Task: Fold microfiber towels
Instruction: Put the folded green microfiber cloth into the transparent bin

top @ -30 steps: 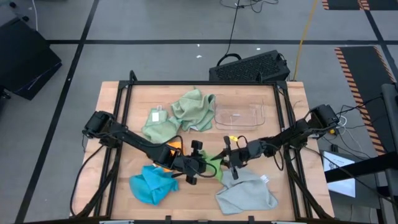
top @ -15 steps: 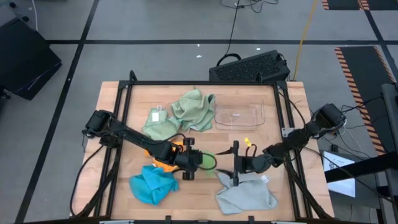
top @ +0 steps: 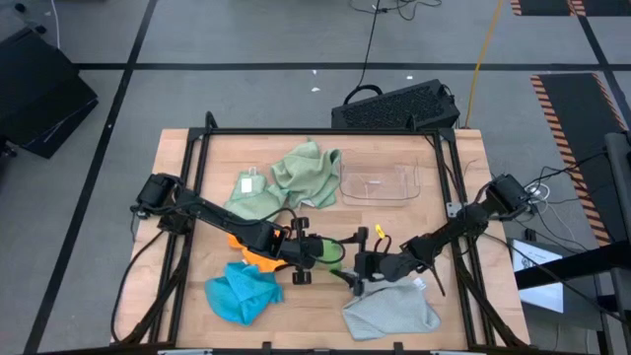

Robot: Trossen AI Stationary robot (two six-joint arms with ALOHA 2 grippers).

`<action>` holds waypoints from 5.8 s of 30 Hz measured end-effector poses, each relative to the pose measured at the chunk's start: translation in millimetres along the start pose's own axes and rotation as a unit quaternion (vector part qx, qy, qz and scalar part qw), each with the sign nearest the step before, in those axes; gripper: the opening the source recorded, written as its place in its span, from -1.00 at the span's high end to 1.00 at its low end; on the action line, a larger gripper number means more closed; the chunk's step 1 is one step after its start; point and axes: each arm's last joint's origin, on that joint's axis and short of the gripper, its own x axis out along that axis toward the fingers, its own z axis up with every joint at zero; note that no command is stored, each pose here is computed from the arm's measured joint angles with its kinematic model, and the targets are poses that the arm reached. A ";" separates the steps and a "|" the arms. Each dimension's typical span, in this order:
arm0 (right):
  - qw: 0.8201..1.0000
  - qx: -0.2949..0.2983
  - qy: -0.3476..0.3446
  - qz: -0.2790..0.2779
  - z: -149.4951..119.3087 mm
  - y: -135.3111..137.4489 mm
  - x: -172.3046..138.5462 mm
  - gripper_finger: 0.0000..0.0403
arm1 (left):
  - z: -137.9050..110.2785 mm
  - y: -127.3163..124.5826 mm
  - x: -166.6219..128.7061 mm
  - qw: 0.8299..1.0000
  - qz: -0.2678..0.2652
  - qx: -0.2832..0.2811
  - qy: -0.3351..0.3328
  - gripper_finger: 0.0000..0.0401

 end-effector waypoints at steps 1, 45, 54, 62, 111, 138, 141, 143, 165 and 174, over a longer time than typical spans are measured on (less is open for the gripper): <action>1.000 0.004 -0.003 -0.001 0.3 -1.2 1.3 -0.85 | 0.5 -0.2 -0.1 1.000 -0.002 -0.001 -0.002 0.89; 0.994 0.038 0.056 0.089 0.1 -18.8 1.8 0.73 | 3.9 -7.1 -1.4 0.995 -0.083 0.049 -0.012 0.84; 0.989 0.081 0.040 0.113 14.1 -24.3 -7.0 -0.07 | 4.0 -6.3 -1.1 0.995 -0.095 0.035 -0.008 0.83; 0.988 0.112 0.029 0.106 19.6 -20.5 7.6 -0.50 | 5.6 -1.8 0.2 0.996 -0.092 0.021 -0.009 0.80; 0.994 0.012 0.096 0.044 60.8 -120.3 -69.6 0.90 | 43.5 41.3 -39.9 0.983 0.060 0.023 -0.171 -0.01; 0.871 -0.202 0.347 -0.283 20.6 -191.4 -78.9 0.90 | 27.9 30.0 -67.6 0.987 0.099 -0.022 -0.126 0.05; 0.852 -0.223 0.390 -0.270 10.5 -192.3 -76.0 0.90 | 27.9 30.0 -67.5 0.987 0.100 -0.020 -0.126 0.05; 0.840 -0.238 0.412 -0.261 5.1 -192.1 -72.5 0.90 | 28.0 30.0 -67.7 0.987 0.100 -0.016 -0.126 0.05; 0.750 -0.371 0.531 -0.134 -39.2 -177.8 -33.2 0.89 | 27.3 26.0 -68.9 0.986 0.107 -0.017 -0.130 0.05; 0.777 -0.324 0.535 -0.072 -46.4 -182.4 -29.3 0.89 | 27.3 26.0 -68.9 0.986 0.107 -0.016 -0.130 0.05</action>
